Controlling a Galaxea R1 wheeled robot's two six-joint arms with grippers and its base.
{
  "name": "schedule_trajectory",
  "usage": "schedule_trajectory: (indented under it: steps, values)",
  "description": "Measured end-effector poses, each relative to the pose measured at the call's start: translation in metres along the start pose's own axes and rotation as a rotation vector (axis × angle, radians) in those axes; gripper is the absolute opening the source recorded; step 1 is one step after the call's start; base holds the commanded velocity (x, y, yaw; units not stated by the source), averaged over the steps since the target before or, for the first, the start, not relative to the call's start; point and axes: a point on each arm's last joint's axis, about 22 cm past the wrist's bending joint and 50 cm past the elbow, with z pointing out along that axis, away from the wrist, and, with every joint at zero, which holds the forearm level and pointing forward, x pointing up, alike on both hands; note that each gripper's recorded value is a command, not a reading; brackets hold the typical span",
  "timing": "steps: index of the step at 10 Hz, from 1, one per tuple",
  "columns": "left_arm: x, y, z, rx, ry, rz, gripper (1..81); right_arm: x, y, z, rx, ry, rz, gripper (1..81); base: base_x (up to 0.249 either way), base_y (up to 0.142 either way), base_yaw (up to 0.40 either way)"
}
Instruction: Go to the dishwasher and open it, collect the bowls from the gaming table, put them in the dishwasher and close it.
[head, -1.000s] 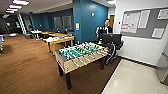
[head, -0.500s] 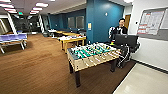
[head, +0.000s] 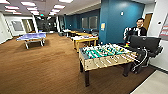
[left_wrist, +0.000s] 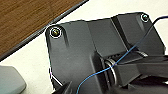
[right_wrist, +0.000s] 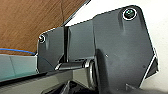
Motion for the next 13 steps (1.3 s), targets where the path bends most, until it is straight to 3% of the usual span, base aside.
schedule_trajectory:
  steps: [3,6,10,13]
  values:
    - [0.004,-0.002,0.000,0.003,0.003,0.001,81.1,0.001,-0.005,0.003,0.003,0.002,0.000,81.1,0.000,0.000,0.365]
    - [0.006,-0.001,0.001,0.002,0.005,0.002,81.1,0.000,0.005,0.004,-0.031,0.002,-0.008,81.1,0.000,0.000,0.365]
    - [0.006,0.000,0.001,0.001,0.005,0.001,81.1,-0.001,-0.001,0.006,-0.028,0.002,-0.012,81.1,0.000,0.000,0.354]
    - [0.002,-0.002,0.000,0.003,0.001,0.000,81.1,0.001,-0.001,0.007,-0.027,0.004,-0.016,81.1,0.000,0.000,0.143]
